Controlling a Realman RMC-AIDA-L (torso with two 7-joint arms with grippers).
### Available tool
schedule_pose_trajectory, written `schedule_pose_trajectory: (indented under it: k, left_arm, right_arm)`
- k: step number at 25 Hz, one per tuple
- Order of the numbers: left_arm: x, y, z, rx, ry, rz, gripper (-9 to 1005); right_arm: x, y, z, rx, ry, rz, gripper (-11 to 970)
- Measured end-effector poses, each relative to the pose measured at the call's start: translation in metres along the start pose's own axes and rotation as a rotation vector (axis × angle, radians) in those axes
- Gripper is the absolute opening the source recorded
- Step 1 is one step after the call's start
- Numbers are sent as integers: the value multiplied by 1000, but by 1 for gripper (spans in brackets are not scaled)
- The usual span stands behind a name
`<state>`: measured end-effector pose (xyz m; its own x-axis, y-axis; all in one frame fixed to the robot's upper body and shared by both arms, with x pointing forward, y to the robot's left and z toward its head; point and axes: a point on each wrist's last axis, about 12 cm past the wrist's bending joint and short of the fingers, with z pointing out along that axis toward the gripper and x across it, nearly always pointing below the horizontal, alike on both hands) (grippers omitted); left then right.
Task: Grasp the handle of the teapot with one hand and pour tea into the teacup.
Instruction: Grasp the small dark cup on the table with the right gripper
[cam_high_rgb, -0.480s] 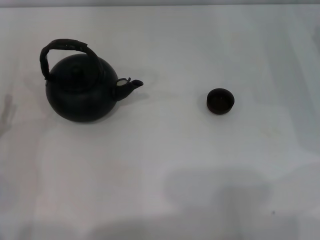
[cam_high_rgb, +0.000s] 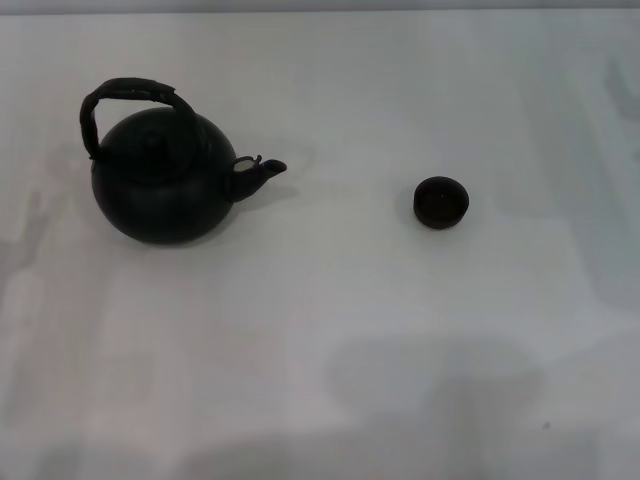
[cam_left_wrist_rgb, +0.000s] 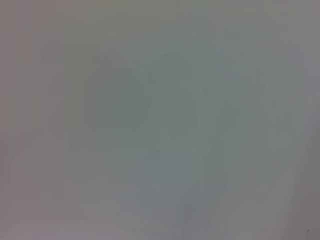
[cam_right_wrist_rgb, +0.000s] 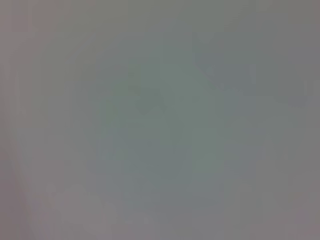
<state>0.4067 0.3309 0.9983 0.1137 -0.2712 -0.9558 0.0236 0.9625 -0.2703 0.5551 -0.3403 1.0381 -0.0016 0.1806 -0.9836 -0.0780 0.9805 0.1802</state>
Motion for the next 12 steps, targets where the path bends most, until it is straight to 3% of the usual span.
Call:
schedule_pose_trajectory:
  k: [12]
  left_arm:
    - [2, 3, -15, -25, 18, -1, 874]
  right_arm:
    - [3, 13, -1, -106, 27, 54, 858]
